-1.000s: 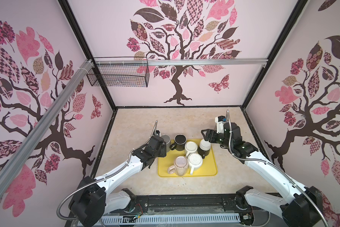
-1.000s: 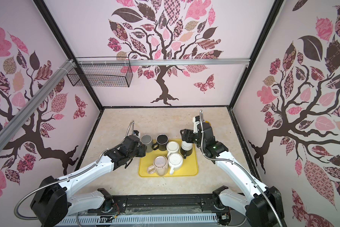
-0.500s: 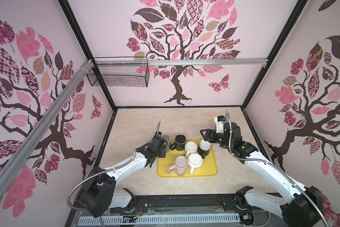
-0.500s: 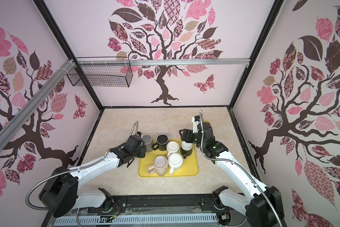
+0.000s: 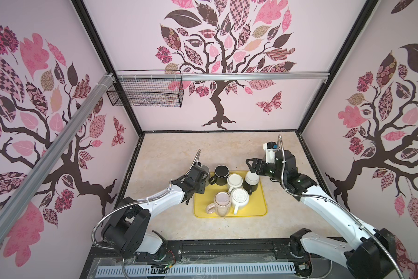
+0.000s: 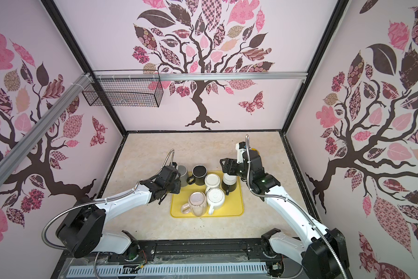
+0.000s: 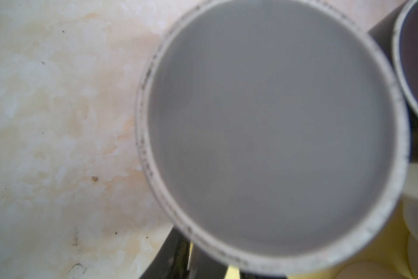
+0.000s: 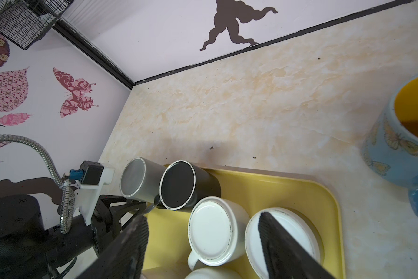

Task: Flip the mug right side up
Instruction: 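Lower the left gripper onto the upside-down grey mug and close on it, then lift the grey mug off the tray with the left gripper while the right approaches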

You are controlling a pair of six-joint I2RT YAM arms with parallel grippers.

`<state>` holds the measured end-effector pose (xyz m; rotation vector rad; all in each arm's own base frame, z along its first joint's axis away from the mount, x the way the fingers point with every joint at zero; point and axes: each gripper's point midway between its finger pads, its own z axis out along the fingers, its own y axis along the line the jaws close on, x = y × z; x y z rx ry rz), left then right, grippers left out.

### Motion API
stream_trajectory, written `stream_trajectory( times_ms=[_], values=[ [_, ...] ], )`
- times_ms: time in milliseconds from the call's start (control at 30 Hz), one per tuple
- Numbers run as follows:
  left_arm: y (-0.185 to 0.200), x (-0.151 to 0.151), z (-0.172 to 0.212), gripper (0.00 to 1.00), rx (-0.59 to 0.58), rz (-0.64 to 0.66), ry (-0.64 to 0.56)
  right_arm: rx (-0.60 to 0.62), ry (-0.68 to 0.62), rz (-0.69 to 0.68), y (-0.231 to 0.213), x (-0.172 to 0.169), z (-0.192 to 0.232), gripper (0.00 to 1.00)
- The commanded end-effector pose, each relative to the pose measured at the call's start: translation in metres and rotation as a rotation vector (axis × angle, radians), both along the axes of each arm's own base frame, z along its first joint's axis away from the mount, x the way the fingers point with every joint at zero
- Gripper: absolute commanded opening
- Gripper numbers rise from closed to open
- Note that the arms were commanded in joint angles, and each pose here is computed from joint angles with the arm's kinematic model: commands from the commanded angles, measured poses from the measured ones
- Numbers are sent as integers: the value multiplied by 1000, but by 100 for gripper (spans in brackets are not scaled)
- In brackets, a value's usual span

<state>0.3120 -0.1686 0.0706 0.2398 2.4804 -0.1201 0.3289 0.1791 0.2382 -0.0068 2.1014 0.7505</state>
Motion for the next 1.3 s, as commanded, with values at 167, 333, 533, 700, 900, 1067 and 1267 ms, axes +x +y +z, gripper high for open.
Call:
stream_trajectory(
  times_ms=[167,333,533,700,900,1067,1267],
  values=[
    [-6,22,19,28,-27,26,-81,3,-11,36,6,-1,-2,74],
    [1,23,16,24,15,42,-85,9,-11,55,9,-3,-3,73],
    [1,21,18,17,37,30,-95,28,-12,77,13,-5,-4,73],
    [-7,19,27,5,112,3,-143,47,9,112,20,-8,-14,72],
    [-13,19,40,0,148,-2,-175,7,-39,150,30,-15,-4,71],
    [-17,20,66,0,119,-6,-223,34,-62,180,35,-20,7,71],
    [-13,14,113,0,49,4,-295,91,-107,183,36,-26,18,70]
  ],
)
